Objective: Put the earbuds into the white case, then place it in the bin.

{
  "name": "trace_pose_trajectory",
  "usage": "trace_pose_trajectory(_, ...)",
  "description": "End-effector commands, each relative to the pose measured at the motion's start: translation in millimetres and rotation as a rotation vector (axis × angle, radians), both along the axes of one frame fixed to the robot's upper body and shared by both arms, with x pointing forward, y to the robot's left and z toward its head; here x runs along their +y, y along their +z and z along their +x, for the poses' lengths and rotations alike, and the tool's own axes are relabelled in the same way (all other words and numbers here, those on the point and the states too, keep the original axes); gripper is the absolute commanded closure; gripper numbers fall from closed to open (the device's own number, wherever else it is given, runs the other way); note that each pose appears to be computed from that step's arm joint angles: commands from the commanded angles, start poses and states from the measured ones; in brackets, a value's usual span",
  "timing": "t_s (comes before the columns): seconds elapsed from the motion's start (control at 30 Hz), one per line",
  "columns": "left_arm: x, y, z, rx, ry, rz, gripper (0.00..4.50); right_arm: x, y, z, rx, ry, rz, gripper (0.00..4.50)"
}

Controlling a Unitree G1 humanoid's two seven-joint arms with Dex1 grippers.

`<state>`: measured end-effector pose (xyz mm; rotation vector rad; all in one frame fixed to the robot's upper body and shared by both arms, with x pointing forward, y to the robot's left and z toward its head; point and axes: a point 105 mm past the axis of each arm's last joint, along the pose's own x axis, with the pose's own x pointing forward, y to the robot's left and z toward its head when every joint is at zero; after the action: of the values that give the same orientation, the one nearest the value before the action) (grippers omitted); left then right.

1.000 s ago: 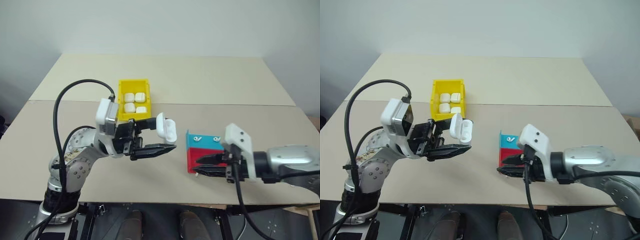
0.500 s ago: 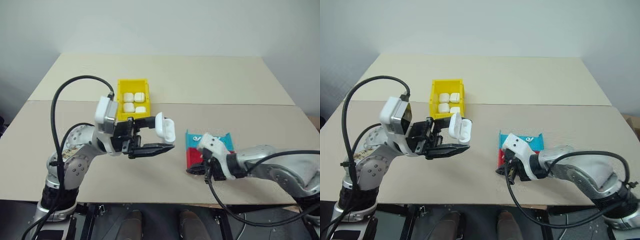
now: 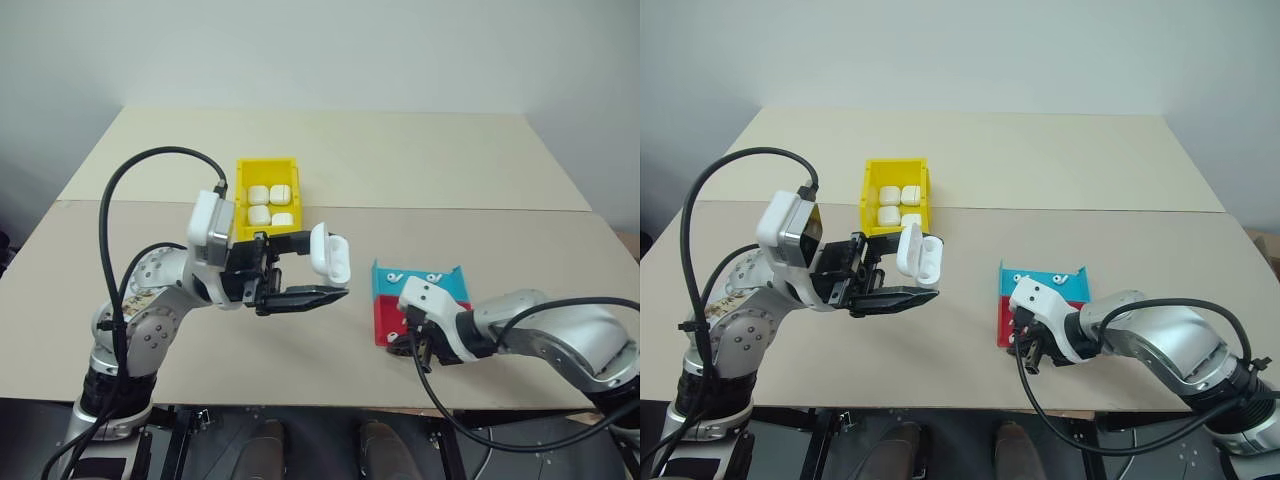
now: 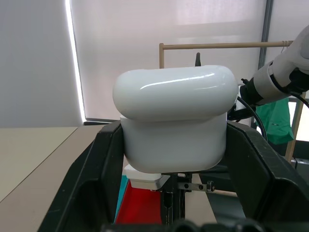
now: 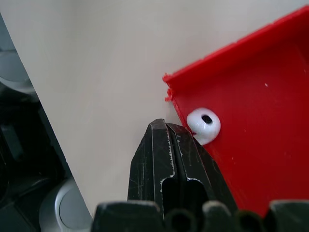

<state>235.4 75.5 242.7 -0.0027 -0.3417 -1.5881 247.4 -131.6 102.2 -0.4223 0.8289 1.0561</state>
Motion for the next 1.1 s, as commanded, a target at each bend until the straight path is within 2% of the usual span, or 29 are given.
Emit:
trace_pose_trajectory(0.03, 0, 7, -4, -0.047, -0.008, -0.013, 1.71, -8, 8, 5, -0.03, -0.009, -0.012, 4.45)
trace_pose_trajectory(0.33, -1, 7, -4, -0.05, -0.019, -0.02, 1.71, -17, 14, 16, -0.066, -0.056, -0.023, 4.45)
trace_pose_trajectory(0.7, -1, 6, -6, -0.049, -0.014, -0.025, 1.71, -17, 30, 11, -0.151, -0.013, -0.007, 4.45)
trace_pose_trajectory(0.8, -1, 6, -6, -0.05, -0.01, -0.023, 1.71, -21, 37, 2, -0.17, 0.039, -0.015, 3.83)
trace_pose_trajectory(1.0, 3, 4, -8, -0.045, 0.005, -0.015, 1.71, -20, 62, -3, -0.283, 0.138, -0.074, 1.77)
trace_pose_trajectory(1.1, 1, 5, -9, -0.044, 0.006, -0.019, 1.71, -10, 64, -4, -0.311, 0.183, -0.098, 1.77)
